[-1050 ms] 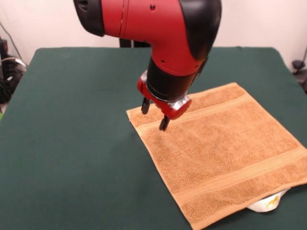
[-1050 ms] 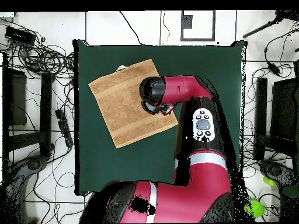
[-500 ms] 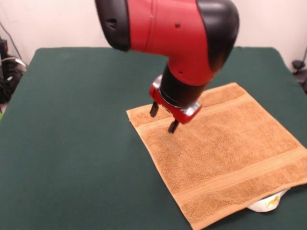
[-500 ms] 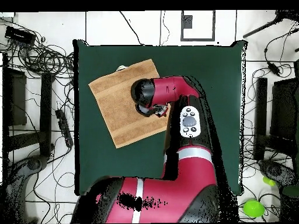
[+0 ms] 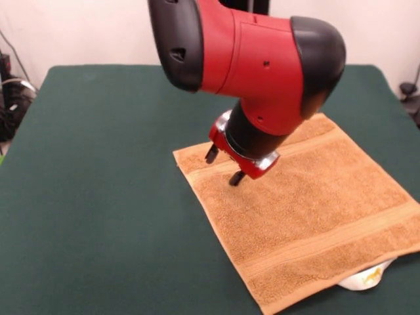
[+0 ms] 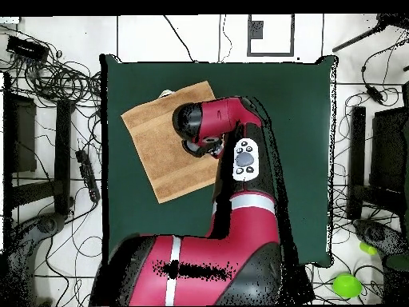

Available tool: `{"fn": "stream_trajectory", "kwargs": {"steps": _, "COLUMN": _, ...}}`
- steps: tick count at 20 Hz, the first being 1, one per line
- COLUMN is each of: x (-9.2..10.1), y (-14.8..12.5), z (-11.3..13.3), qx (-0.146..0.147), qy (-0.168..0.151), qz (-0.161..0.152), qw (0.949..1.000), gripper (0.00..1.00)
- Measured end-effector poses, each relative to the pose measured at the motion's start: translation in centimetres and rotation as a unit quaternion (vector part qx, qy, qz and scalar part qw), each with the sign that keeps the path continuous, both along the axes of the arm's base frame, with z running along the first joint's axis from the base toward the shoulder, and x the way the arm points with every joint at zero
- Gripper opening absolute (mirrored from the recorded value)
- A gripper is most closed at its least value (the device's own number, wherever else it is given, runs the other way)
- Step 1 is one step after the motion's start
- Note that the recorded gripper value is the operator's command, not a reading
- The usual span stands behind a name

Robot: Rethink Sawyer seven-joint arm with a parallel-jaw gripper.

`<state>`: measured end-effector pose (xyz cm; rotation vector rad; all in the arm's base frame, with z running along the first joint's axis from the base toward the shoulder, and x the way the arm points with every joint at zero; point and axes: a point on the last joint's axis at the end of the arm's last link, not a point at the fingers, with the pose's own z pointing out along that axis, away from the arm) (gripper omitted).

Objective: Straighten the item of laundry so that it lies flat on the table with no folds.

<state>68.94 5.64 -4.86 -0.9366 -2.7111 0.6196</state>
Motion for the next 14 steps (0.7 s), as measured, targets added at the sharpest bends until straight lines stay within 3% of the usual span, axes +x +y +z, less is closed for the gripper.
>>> {"fn": "stream_trajectory", "kwargs": {"steps": 7, "x": -0.1, "y": 0.3, "z": -0.2, "qx": -0.035, "qy": 0.023, "qz": 0.011, "qw": 0.9990, "gripper": 1.00}}
{"fn": "stream_trajectory", "kwargs": {"steps": 14, "x": -0.9, "y": -1.2, "z": -0.3, "qx": -0.073, "qy": 0.037, "qz": 0.026, "qw": 0.9963, "gripper": 1.00}}
